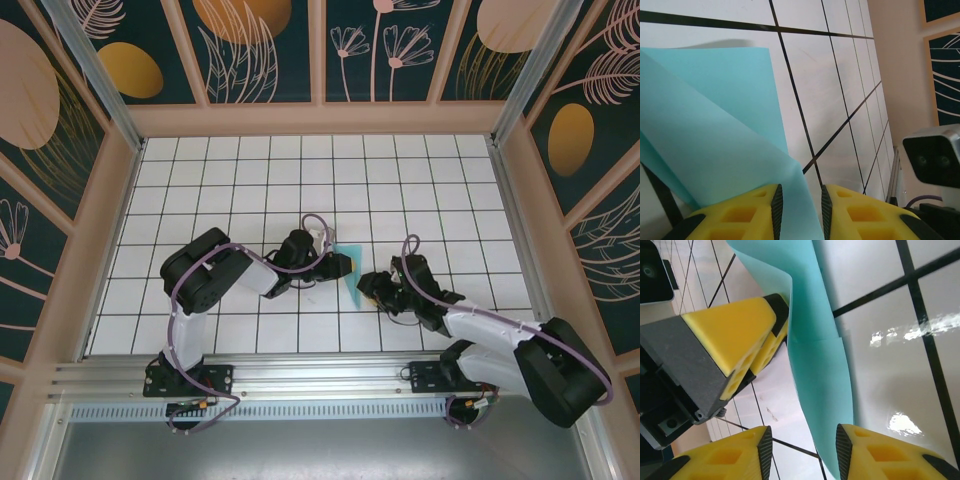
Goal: Fold a paper plane with a square sheet of paper (pick it up from the middle)
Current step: Fold the wing for the fifth time at the center of the table.
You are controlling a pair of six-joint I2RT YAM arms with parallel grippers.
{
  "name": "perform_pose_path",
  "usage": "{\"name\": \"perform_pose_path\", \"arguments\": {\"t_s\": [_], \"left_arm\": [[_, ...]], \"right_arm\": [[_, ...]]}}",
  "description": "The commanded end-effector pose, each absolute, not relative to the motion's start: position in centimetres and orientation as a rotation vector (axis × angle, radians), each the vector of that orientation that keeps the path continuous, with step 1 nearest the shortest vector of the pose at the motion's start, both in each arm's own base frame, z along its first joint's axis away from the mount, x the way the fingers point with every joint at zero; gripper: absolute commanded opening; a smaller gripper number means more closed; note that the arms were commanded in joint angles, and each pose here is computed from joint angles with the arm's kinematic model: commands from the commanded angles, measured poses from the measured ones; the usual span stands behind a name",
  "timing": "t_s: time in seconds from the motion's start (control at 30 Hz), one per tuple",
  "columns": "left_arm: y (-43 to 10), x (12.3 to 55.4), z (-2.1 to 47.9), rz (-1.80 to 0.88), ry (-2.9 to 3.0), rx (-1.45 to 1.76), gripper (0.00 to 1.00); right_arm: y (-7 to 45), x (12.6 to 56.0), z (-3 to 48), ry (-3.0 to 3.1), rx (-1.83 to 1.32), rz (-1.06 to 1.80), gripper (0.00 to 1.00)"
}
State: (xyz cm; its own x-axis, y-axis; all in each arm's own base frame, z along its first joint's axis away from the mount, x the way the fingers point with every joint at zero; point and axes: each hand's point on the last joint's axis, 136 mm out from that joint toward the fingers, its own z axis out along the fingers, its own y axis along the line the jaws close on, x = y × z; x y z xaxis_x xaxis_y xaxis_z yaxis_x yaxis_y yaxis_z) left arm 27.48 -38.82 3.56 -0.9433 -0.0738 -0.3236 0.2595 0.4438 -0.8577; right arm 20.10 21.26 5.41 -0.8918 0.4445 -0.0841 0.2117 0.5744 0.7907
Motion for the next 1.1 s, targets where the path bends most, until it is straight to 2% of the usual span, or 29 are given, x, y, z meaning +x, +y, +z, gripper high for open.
{"name": "perform_pose_path", "arguments": {"t_s": [0.0,0.53,0.7,0.83,1.07], "left_arm": [[-38.5,27.3,1.4,-1.433,2.450,0.170,0.29],[-38.8,27.3,1.7,-1.449,2.445,0.185,0.29],[-38.9,27.3,1.8,-1.456,2.443,0.188,0.29],[-38.9,27.2,1.8,-1.458,2.445,0.189,0.29],[-39.1,27.2,1.8,-1.470,2.446,0.190,0.29]], "right_arm": [[21.1,20.3,5.1,2.576,0.498,1.164,0.43],[22.4,20.7,3.7,2.666,0.382,1.141,0.43],[22.7,20.4,2.7,2.717,0.372,1.136,0.34],[22.3,20.2,2.1,2.740,0.390,1.098,0.33],[21.1,19.3,0.2,2.816,0.423,0.997,0.23]]}}
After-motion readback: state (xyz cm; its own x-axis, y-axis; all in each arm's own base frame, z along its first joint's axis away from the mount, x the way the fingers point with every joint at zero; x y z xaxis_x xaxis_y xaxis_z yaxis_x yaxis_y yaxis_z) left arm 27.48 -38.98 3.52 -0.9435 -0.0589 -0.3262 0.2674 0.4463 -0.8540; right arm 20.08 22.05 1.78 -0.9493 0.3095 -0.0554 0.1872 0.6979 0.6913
